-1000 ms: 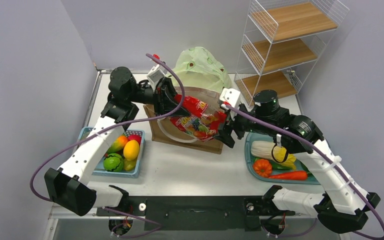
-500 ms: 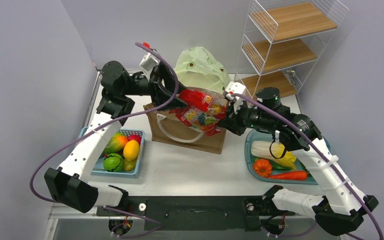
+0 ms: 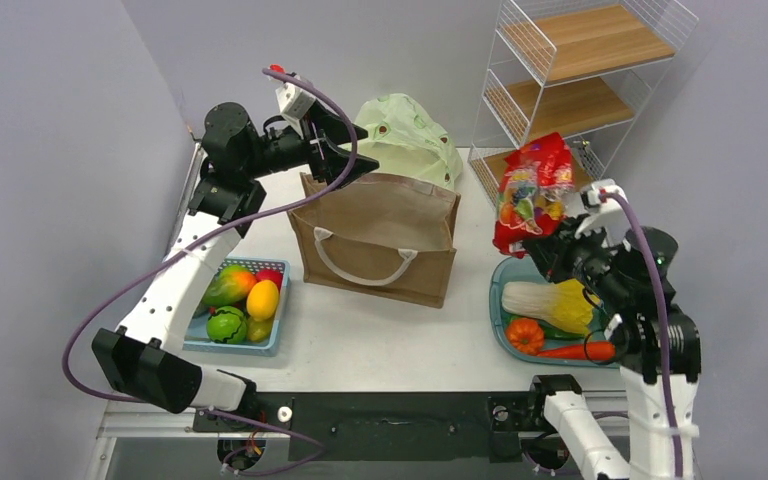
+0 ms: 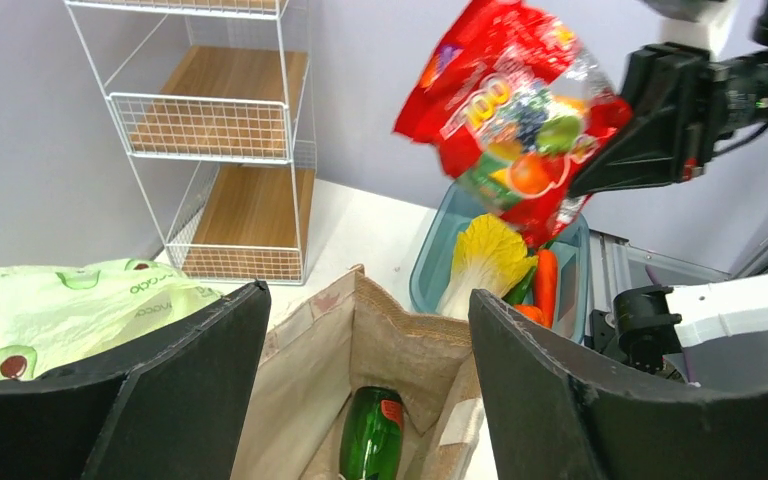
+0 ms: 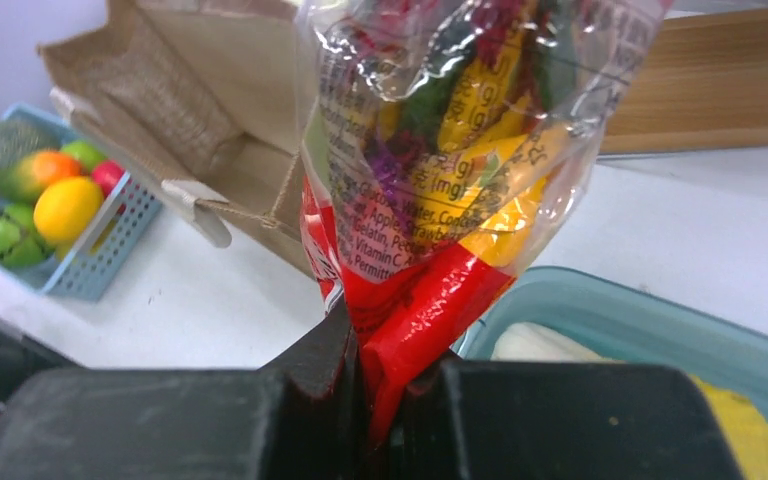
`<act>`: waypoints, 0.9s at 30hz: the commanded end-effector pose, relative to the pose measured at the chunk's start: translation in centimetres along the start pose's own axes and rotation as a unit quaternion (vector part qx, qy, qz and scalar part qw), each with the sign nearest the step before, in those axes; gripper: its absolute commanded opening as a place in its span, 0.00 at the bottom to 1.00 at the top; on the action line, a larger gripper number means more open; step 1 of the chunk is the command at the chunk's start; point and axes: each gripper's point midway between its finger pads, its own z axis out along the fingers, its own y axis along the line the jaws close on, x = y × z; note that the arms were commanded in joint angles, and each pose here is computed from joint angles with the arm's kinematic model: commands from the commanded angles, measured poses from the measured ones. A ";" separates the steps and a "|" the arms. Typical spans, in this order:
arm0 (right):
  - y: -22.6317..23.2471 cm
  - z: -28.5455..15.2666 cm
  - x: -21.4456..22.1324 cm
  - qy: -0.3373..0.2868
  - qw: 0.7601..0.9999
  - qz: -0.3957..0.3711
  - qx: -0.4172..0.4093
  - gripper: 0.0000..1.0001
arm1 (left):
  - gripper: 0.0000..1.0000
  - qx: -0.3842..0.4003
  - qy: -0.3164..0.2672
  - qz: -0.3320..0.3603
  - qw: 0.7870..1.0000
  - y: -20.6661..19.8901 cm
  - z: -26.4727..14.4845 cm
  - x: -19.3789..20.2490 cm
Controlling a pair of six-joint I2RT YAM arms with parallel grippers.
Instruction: Untie the knot of the grocery bags and take out the mixed food
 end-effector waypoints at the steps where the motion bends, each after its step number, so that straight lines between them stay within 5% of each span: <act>1: -0.7 -2.2 -3.2 -0.107 0.993 0.046 0.034 0.00 | 0.71 -0.008 -0.013 0.019 1.000 0.5 0.2 -1.3; 14: -6.4 -0.4 -8.8 -0.141 0.981 0.067 0.117 0.00 | 0.71 -0.001 0.001 0.040 0.999 -0.8 -1.0 0.2; 27: -12.9 4.4 -15.6 -0.163 0.981 0.068 0.085 0.00 | 0.72 -0.011 0.018 0.061 0.998 -1.2 -2.0 1.7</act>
